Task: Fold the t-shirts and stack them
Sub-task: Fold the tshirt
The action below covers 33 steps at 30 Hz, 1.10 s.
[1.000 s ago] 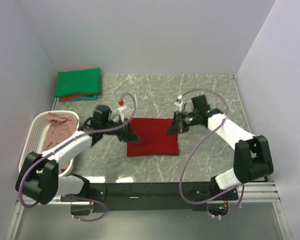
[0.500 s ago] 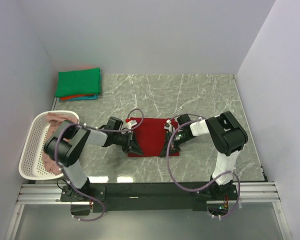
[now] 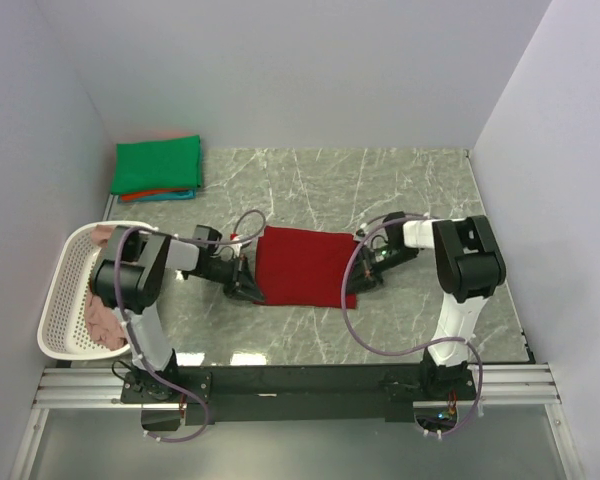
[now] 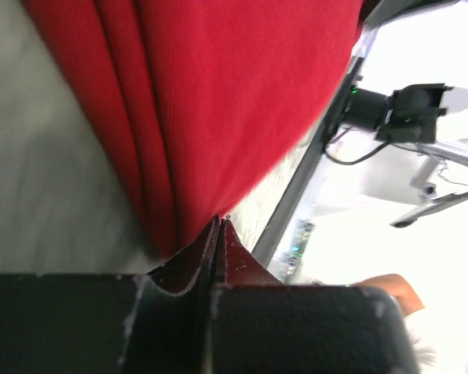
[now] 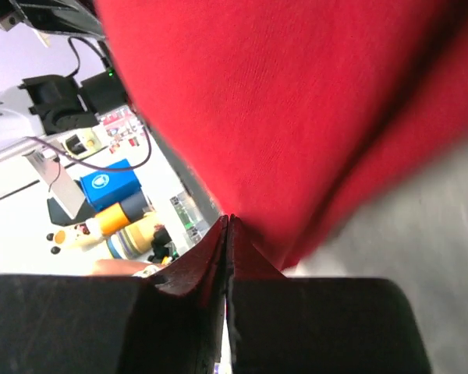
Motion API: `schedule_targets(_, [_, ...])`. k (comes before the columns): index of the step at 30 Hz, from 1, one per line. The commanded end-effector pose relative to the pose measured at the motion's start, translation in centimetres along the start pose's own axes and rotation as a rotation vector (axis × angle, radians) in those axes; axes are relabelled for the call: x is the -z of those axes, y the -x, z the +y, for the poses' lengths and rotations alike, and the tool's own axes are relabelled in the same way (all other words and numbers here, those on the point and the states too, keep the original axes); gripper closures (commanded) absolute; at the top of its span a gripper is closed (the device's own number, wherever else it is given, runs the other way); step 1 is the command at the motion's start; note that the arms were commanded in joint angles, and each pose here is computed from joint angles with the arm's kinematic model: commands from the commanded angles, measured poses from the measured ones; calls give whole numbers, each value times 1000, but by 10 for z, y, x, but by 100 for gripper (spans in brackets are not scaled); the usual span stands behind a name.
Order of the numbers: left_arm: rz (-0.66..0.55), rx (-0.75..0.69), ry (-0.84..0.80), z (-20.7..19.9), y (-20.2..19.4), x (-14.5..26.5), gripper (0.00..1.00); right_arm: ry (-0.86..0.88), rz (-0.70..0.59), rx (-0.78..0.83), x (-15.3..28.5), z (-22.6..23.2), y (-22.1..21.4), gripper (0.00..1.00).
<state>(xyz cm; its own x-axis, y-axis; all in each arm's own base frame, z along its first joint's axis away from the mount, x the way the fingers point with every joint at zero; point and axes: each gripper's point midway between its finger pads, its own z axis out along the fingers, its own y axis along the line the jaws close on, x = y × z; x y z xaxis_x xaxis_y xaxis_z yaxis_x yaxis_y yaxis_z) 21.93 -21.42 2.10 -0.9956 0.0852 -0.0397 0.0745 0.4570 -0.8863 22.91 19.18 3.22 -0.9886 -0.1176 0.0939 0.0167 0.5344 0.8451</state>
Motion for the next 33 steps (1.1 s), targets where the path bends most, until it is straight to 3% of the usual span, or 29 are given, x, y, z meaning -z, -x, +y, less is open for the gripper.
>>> schedule_targets(1, [-38, -265, -7, -40, 12, 28, 93, 6, -9, 142, 37, 48, -4, 95])
schedule_targets(5, [-136, -382, -69, -104, 41, 28, 90, 73, -165, 216, 41, 100, 37, 91])
schedule_targets(8, [-188, -417, -140, -142, 56, 5, 87, 111, -144, 263, 10, 118, 42, 92])
schedule_targets(10, [-204, -382, -136, -139, 65, -15, 87, 108, -97, 229, -18, 119, 34, 92])
schedule_targets(14, [-234, -265, -85, -103, 92, -36, 89, 38, -119, 210, -50, 93, 51, 92])
schedule_targets(18, [-236, -61, 33, -30, 105, -46, 92, -28, -110, 122, -73, 51, 70, 94])
schedule_targets(22, [-253, 66, 84, 12, 105, -29, 93, -152, -98, 141, -74, 15, 69, 94])
schedule_targets(25, [-225, 121, 102, 20, 93, -12, 93, -221, -62, 6, -54, -12, 56, 94])
schedule_targets(28, [-227, 34, 84, 11, 86, 12, 91, -157, -29, -37, -22, 4, 47, 91])
schedule_targets(29, [-209, 19, 71, 5, 80, 18, 90, -126, 9, 11, -13, 15, 38, 91])
schedule_targets(33, [-290, -224, 17, -52, 99, 40, 86, -16, -89, 171, 24, 72, 62, 88])
